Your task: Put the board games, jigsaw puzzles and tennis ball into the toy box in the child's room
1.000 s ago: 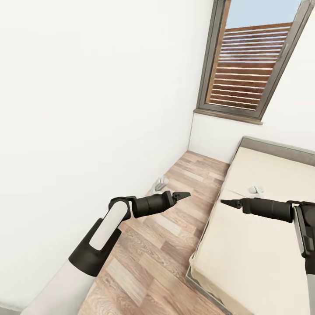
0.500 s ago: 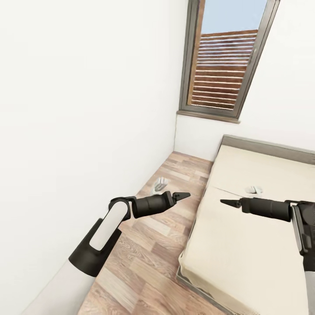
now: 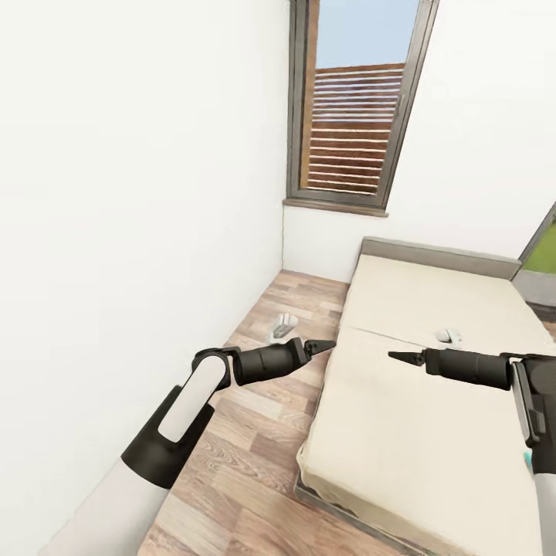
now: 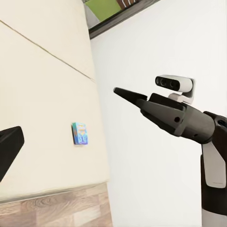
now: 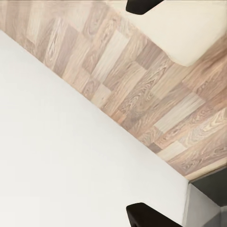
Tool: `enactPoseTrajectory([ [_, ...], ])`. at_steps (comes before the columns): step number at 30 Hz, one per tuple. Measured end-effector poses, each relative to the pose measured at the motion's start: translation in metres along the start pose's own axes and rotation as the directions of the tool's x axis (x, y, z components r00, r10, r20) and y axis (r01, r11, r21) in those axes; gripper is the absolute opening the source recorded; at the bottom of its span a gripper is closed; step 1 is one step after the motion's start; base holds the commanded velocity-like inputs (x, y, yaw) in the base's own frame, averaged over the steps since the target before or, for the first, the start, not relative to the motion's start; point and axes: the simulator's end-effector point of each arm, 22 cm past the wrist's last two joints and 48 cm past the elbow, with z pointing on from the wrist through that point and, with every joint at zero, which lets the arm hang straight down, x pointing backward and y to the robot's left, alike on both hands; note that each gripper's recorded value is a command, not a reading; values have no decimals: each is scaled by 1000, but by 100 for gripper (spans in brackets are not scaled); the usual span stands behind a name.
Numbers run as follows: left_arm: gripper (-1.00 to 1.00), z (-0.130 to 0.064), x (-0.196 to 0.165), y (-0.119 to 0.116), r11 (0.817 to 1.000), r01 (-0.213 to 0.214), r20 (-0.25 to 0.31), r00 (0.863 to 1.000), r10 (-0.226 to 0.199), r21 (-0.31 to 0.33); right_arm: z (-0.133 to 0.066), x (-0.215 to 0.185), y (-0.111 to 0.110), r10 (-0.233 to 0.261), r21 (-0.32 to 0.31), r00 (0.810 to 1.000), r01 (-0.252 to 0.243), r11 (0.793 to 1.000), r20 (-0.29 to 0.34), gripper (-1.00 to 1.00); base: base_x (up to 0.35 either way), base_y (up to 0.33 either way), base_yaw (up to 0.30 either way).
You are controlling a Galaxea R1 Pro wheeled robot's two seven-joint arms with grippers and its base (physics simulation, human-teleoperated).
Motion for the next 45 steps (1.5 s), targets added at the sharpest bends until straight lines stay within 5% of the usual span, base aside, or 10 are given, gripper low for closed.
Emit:
enactPoseTrajectory([
  [15,100,-3,-2,-8,1000,-15,6,1000,15,4,-6,-6,-2,-9,30,1000,8,1000,13,100,50,-53,-235],
  [45,100,-8,-6,-24,999,-45,17,999,45,9,-17,-17,9,-30,30,999,29,999,39,100,124,-240,-229],
])
